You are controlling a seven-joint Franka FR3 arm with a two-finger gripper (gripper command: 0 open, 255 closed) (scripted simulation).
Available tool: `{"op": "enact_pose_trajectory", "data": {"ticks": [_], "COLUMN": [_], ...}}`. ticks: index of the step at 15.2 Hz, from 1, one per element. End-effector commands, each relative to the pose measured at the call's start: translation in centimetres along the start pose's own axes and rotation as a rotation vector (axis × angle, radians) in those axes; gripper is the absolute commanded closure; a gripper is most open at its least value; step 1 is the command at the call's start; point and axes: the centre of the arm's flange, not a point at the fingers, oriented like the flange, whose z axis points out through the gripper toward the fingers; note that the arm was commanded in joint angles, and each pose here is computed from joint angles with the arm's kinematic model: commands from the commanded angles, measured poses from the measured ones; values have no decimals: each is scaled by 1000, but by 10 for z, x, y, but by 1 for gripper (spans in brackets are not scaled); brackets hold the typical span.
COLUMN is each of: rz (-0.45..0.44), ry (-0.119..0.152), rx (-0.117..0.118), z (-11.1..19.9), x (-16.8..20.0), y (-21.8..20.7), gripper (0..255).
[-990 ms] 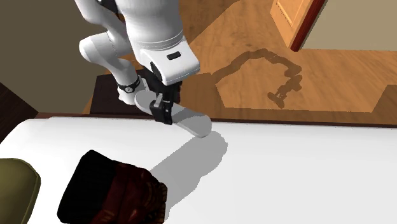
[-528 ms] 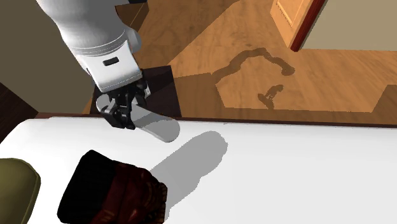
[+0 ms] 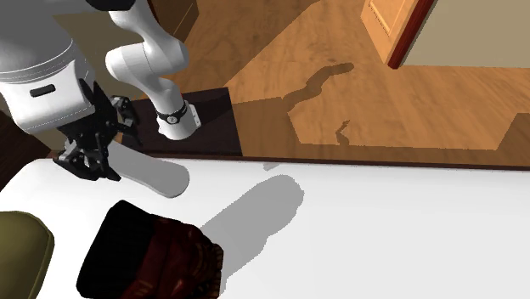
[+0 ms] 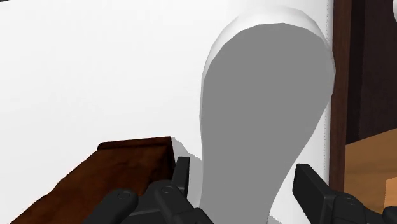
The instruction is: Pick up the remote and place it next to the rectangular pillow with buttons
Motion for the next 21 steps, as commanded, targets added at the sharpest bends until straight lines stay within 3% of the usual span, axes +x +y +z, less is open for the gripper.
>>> {"op": "enact_pose_trajectory", "data": {"ticks": [1, 3, 21], "rz": [-1, -1, -1], "ry": [0, 0, 0], "rx": [0, 0, 0], "z": [1, 1, 96], "x": [-25, -41, -41], "y": [11, 17, 16], "gripper": [255, 255, 255]}}
